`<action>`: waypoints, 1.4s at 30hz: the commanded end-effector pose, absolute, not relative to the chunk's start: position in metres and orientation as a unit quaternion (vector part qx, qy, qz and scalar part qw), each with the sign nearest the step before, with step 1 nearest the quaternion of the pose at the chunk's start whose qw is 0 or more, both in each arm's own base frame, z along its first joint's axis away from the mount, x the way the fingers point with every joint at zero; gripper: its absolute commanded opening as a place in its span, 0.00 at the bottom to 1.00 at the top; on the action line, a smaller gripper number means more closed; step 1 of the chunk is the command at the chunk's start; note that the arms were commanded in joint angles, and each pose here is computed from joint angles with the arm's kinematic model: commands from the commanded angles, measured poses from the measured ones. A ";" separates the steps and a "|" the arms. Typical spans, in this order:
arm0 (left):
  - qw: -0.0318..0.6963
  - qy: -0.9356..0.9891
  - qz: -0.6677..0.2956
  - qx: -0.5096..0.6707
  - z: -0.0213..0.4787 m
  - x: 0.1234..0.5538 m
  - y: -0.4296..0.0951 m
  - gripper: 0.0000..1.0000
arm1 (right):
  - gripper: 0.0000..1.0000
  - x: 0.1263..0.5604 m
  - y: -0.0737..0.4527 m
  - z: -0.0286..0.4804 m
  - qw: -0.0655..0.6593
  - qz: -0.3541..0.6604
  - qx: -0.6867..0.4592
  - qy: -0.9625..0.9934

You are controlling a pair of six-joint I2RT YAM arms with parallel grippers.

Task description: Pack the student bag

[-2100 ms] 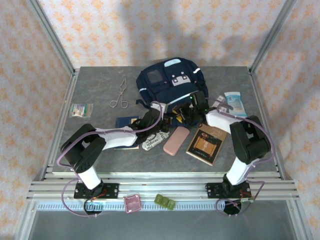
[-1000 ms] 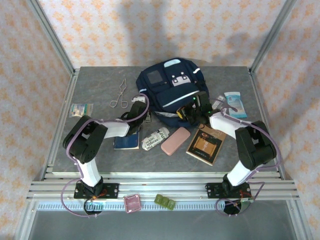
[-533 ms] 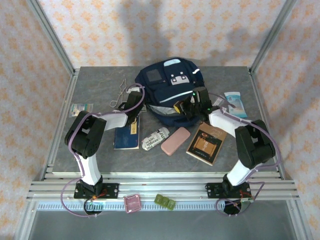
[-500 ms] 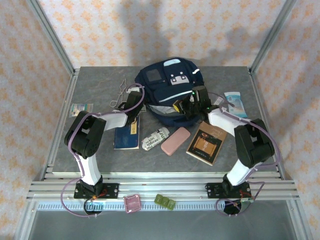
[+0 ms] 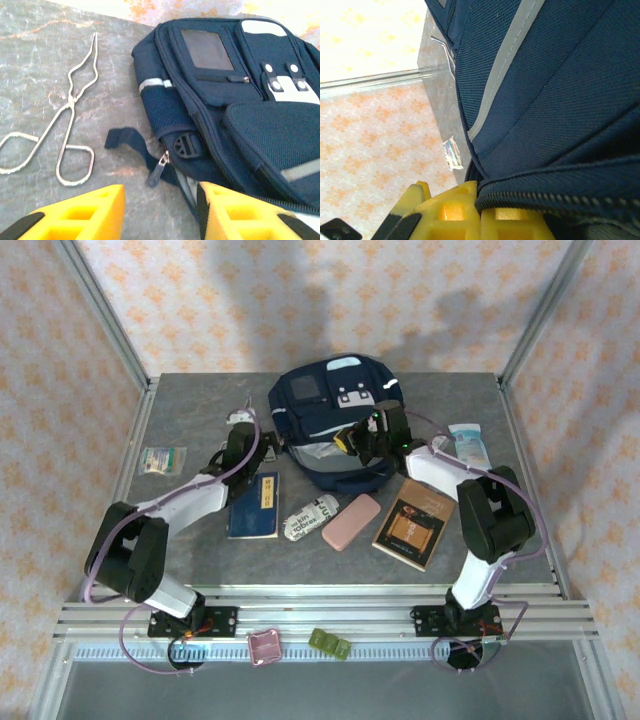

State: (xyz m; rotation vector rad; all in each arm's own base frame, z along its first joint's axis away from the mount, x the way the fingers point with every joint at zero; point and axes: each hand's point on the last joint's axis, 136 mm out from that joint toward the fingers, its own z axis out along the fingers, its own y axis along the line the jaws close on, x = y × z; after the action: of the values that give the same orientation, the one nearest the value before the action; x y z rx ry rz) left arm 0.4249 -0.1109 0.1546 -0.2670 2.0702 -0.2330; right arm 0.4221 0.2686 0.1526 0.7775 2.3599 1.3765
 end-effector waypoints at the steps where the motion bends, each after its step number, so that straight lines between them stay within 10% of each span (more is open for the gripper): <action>1: 0.502 0.847 -0.140 -0.107 0.159 0.409 -0.117 0.45 | 0.22 0.426 0.262 0.173 0.203 0.456 0.234 0.834; 11: 0.420 0.888 -0.121 -0.147 0.123 0.351 -0.094 0.64 | 0.54 0.368 0.236 0.173 0.264 0.378 0.133 0.877; 13: 0.420 0.883 -0.125 -0.170 0.118 0.337 -0.085 0.99 | 0.54 0.359 0.248 0.177 0.269 0.377 0.090 0.882; 27: 0.365 0.867 -0.152 -0.304 0.063 0.280 -0.029 0.95 | 0.51 0.338 0.395 0.113 0.174 0.364 -0.061 0.913; 42: 0.330 0.880 -0.193 -0.282 0.038 0.287 -0.046 0.89 | 0.32 0.339 0.422 0.029 0.112 0.261 -0.064 0.957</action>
State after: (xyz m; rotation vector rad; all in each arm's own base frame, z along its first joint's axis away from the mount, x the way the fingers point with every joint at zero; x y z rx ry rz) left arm 0.2831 -0.0444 0.0371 -0.7437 2.3253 -0.4681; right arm 0.3377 0.4294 0.0426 -0.2040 2.7692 0.8674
